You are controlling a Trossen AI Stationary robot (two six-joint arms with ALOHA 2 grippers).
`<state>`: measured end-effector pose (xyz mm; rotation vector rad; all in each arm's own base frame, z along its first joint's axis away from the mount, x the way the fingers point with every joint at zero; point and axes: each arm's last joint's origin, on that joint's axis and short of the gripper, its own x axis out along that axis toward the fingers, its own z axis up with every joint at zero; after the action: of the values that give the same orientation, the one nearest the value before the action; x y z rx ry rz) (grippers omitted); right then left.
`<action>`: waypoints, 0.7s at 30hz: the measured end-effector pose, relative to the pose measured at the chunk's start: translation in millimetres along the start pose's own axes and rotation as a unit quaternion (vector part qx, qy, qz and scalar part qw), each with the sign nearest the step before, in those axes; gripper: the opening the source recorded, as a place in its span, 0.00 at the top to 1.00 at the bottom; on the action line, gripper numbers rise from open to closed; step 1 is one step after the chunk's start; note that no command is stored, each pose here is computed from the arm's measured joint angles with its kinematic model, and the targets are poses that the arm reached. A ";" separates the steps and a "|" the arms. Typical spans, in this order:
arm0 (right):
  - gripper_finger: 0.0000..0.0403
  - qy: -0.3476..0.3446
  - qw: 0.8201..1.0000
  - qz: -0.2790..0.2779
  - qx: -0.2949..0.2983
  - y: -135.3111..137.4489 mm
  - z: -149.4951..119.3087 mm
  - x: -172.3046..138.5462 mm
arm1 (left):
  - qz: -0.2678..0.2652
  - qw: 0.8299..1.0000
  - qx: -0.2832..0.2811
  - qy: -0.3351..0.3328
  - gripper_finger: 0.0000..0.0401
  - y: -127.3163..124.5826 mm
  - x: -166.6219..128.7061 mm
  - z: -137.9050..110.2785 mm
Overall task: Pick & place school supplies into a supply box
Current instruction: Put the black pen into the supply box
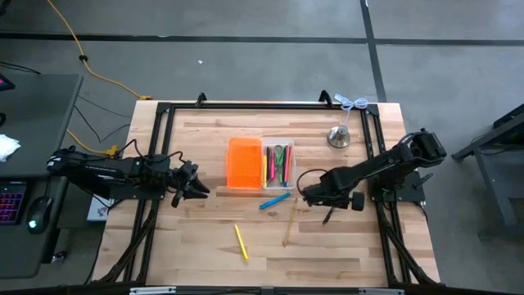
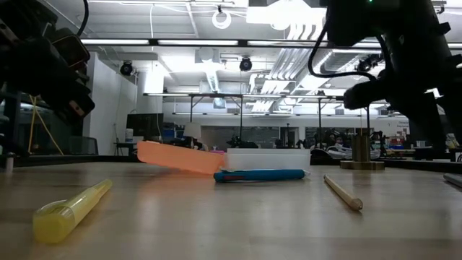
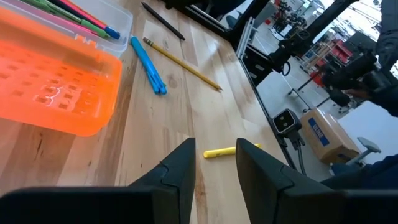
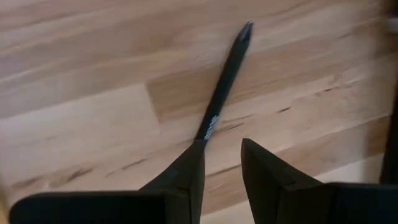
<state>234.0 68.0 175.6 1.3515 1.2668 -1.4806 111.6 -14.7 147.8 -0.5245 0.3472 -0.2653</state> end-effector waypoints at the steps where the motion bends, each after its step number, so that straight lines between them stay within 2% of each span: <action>1: 0.79 -0.003 1.000 -0.006 0.002 -0.4 0.7 0.6 | -0.001 1.000 0.000 0.000 0.64 0.0 0.0 0.0; 5: 0.79 -0.015 0.999 -0.029 0.007 -3.7 2.8 1.6 | -0.010 1.000 0.000 0.004 0.64 -0.7 0.0 -0.1; 21: 0.79 -0.052 0.998 -0.034 0.026 -5.4 11.8 4.2 | -0.011 1.000 0.000 0.005 0.64 -0.8 0.0 -0.1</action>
<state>225.3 58.1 171.8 1.2588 1.2272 -1.6206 111.4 -15.4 148.1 -0.5274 0.3508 -0.2901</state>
